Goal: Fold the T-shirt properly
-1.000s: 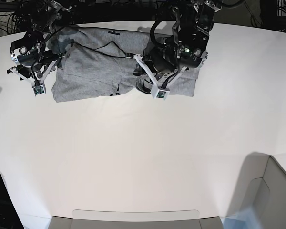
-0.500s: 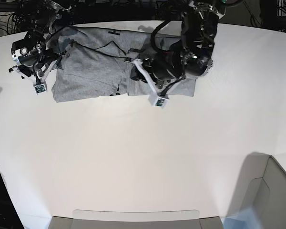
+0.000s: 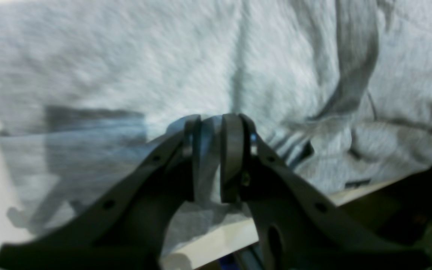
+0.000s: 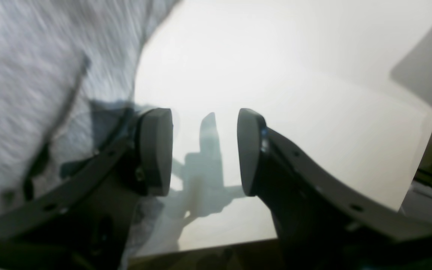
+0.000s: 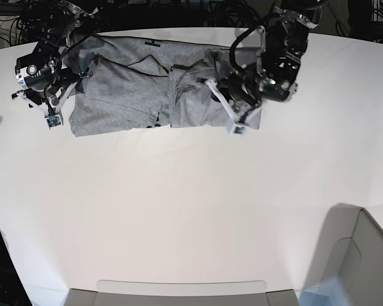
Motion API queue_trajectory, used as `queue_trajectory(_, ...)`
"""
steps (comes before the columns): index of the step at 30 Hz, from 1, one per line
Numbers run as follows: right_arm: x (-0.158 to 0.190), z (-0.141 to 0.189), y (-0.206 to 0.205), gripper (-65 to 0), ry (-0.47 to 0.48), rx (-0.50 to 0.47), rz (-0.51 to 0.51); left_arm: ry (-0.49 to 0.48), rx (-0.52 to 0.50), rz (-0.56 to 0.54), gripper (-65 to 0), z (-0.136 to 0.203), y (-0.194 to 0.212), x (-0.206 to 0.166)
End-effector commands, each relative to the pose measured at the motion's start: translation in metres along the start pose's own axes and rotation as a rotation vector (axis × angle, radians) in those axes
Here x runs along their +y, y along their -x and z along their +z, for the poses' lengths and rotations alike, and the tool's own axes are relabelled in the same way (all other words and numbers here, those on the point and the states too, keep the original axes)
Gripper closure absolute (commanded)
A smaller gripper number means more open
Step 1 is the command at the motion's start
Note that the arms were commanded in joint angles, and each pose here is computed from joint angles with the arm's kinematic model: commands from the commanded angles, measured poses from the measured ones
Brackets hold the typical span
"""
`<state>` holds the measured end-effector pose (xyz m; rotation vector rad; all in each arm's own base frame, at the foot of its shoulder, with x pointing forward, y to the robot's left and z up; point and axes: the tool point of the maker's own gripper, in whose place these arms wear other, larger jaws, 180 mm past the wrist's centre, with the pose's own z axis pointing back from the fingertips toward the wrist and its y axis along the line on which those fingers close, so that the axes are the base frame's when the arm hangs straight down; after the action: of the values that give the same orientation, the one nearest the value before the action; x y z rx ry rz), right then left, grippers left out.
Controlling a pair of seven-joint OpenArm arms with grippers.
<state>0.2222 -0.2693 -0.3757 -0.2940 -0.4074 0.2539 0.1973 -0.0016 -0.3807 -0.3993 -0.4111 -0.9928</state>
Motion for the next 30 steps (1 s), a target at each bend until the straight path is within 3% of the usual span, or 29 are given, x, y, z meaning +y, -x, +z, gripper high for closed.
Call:
queue_trajectory(1,-0.006,0.004,-0.008,-28.0,0.019,-0.027,0.014,0.034,-0.019,-0.041,-9.3,-0.001,-0.011,-0.014)
queue_trajectory(4,-0.007,0.005,-0.01,-28.0,0.022,-0.033,0.013,0.1,-0.001,-0.131,-8.3,-0.011,-0.016,-0.044)
queue_trajectory(13,-0.007,0.004,-0.009,-28.0,0.018,-0.028,0.013,0.081,-0.013,-0.337,-7.5,-0.008,-0.05,-0.042)
queue_trajectory(19,-0.007,0.005,-0.012,-28.0,0.018,-0.041,0.011,-0.03,-0.057,-0.231,-7.5,0.01,-0.057,0.004)
queue_trajectory(24,-0.011,0.032,-0.039,-28.0,0.028,-0.164,-0.002,-0.151,-0.138,-0.084,-7.5,0.04,-0.057,0.045)
queue_trajectory(30,-0.029,0.049,-0.049,-28.0,0.049,-0.132,-0.029,-0.19,-0.14,-0.016,-7.5,0.049,-0.042,0.056)
